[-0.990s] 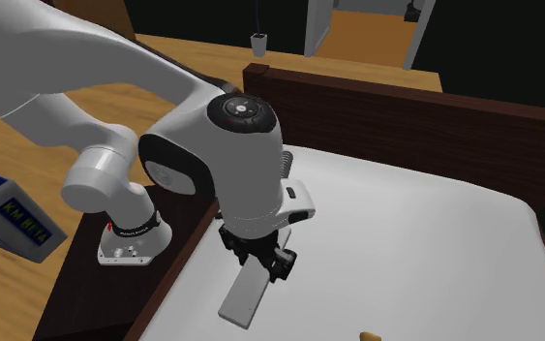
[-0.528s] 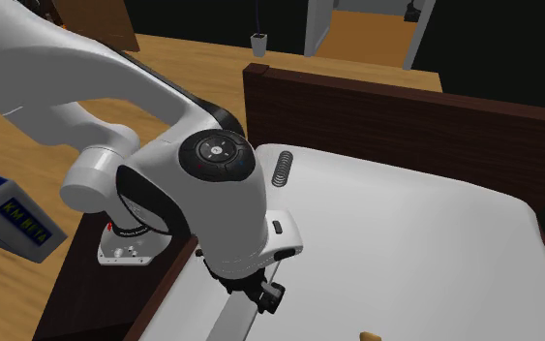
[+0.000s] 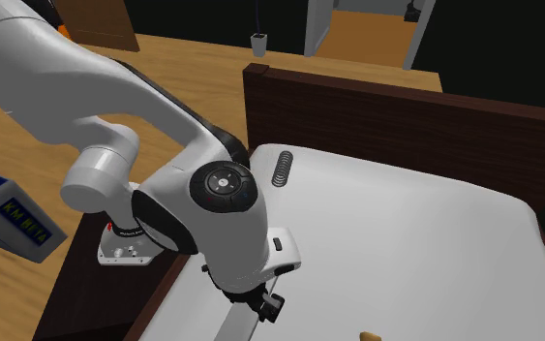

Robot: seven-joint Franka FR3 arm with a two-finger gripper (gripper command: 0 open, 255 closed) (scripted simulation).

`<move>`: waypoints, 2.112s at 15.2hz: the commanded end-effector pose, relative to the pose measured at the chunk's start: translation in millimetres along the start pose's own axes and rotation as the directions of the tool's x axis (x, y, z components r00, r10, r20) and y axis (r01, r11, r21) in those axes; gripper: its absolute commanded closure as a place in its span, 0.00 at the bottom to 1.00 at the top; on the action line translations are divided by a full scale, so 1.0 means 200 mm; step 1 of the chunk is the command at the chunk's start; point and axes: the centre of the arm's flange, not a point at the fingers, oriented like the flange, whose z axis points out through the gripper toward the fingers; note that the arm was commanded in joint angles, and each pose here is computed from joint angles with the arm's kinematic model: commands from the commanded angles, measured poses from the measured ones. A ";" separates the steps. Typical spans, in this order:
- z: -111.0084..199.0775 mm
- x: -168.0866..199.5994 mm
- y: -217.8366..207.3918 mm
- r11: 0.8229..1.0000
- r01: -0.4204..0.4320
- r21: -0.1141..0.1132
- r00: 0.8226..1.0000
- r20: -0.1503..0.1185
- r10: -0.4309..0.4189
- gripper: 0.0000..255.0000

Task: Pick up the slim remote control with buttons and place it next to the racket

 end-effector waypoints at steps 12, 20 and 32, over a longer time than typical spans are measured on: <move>0.24 0.00 -0.01 1.000 0.000 -0.001 1.000 0.000 0.000 1.00; 0.24 -0.01 -0.01 1.000 0.000 -0.001 1.000 0.000 0.000 0.00; -0.01 -0.01 -0.01 1.000 0.000 -0.001 1.000 0.000 0.000 0.00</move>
